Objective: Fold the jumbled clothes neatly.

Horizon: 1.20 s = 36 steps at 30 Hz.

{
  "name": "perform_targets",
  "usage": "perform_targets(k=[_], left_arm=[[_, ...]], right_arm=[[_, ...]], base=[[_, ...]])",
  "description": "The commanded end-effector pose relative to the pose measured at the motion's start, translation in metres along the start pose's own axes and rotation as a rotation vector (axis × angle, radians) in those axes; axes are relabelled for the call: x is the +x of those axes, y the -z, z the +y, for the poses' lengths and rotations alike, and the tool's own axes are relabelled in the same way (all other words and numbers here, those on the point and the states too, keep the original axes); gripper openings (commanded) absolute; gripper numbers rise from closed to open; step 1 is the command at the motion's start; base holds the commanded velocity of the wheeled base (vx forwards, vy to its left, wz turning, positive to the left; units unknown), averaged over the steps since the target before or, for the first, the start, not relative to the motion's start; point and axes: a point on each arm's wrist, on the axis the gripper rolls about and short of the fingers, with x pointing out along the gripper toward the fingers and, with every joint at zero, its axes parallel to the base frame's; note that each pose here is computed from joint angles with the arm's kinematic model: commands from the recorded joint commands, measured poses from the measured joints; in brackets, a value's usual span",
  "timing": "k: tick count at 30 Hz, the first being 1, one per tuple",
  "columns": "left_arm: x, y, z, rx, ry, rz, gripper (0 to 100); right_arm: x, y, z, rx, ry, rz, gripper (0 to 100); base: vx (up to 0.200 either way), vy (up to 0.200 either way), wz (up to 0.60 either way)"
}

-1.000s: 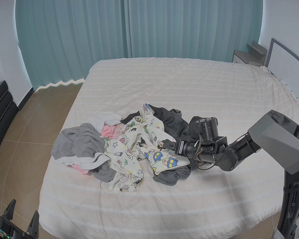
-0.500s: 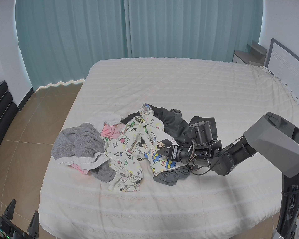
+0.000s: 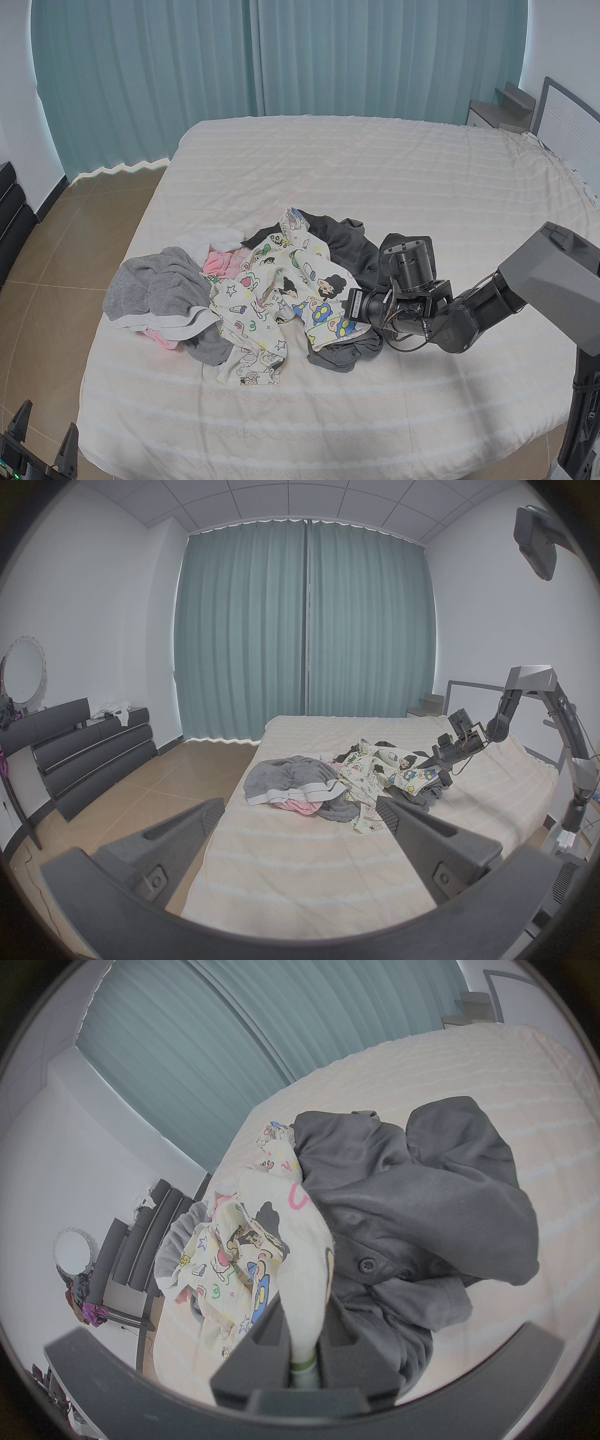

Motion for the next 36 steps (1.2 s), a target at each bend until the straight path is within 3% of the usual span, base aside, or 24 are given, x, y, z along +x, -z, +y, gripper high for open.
perform_targets(k=[1, 14, 18, 19, 20, 25, 30, 31, 34, 36], left_arm=[[0.0, 0.004, 0.0, -0.001, -0.001, -0.004, 100], [0.0, 0.003, 0.0, 0.007, -0.001, -0.006, 100], [0.0, 0.003, 0.0, 0.008, -0.001, -0.006, 100], [0.0, 0.003, 0.0, 0.008, -0.001, -0.006, 100], [0.0, 0.003, 0.0, 0.008, -0.001, -0.006, 100], [0.0, 0.003, 0.0, 0.008, -0.001, -0.006, 100], [0.0, 0.003, 0.0, 0.008, -0.001, -0.006, 100], [0.0, 0.003, 0.0, 0.007, -0.001, -0.006, 100], [0.0, 0.004, 0.0, 0.007, -0.001, -0.004, 100], [0.0, 0.004, 0.0, 0.007, -0.001, -0.004, 100]], right_arm=[[-0.038, -0.01, 0.012, -0.001, -0.031, -0.036, 0], [-0.123, -0.018, 0.036, -0.03, -0.121, -0.105, 0], [-0.112, 0.006, 0.019, -0.032, -0.069, -0.006, 0], [-0.109, 0.009, 0.017, -0.032, -0.062, 0.01, 100], [-0.101, 0.021, 0.01, -0.03, -0.047, 0.063, 100], [-0.081, 0.033, -0.008, 0.002, 0.013, 0.124, 100], [-0.074, 0.038, -0.012, 0.039, 0.005, 0.145, 100], [-0.078, 0.044, -0.011, 0.077, 0.002, 0.159, 100], [-0.085, 0.055, -0.001, 0.062, -0.034, 0.168, 100], [-0.099, 0.058, 0.014, 0.047, -0.111, 0.131, 100]], base=[[0.0, 0.0, 0.0], [0.0, 0.0, 0.0], [0.0, 0.0, 0.0], [0.0, 0.0, 0.0], [0.0, 0.0, 0.0], [0.0, 0.0, 0.0], [0.0, 0.0, 0.0], [0.0, 0.0, 0.0], [0.0, 0.0, 0.0], [0.0, 0.0, 0.0]])
